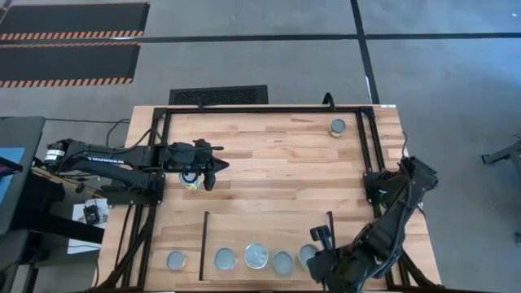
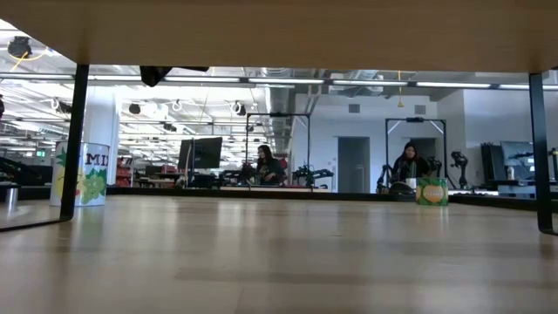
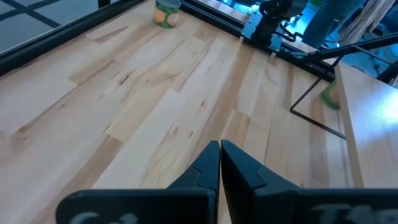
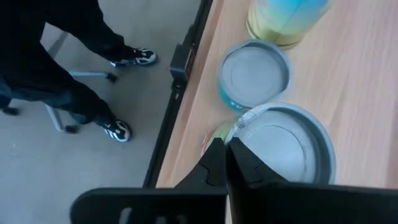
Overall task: Pick and place cans onto a shelf
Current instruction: Put the canned spaghetti on the shelf
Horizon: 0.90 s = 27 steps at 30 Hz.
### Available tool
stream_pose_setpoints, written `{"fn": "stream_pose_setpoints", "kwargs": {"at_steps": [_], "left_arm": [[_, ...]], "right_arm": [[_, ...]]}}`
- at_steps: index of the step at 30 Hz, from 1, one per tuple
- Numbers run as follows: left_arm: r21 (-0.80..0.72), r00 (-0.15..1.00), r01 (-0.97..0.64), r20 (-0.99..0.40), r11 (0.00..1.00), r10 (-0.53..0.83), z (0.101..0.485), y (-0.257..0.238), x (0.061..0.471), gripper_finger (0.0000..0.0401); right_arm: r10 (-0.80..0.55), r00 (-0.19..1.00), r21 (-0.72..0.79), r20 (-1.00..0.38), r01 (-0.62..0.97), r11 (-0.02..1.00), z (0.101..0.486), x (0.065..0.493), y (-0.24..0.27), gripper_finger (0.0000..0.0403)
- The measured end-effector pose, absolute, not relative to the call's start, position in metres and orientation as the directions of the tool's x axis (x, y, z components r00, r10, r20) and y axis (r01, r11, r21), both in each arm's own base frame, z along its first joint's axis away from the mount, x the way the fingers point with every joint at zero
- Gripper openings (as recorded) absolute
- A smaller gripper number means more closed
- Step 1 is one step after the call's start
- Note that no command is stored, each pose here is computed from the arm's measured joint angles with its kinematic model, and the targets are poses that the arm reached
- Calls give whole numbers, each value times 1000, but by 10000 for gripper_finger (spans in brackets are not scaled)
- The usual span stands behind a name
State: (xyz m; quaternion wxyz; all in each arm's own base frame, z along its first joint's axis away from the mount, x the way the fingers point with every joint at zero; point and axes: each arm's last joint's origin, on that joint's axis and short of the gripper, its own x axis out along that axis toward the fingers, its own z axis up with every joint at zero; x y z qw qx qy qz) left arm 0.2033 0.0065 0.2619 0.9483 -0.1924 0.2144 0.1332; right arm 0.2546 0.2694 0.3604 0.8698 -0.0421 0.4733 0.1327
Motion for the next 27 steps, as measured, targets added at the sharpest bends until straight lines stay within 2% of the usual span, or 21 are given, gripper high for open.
{"fn": "stream_pose_setpoints", "kwargs": {"at_steps": [10,27], "left_arm": [[-311,873,-331,-459,891,165,262,6,203,0],[-289,873,-325,-458,900,168,262,6,203,0]], "right_arm": [[194,473,81,-859,-250,965,358,249,272,13],[251,416,143,-874,-274,951,357,248,271,97]]}}
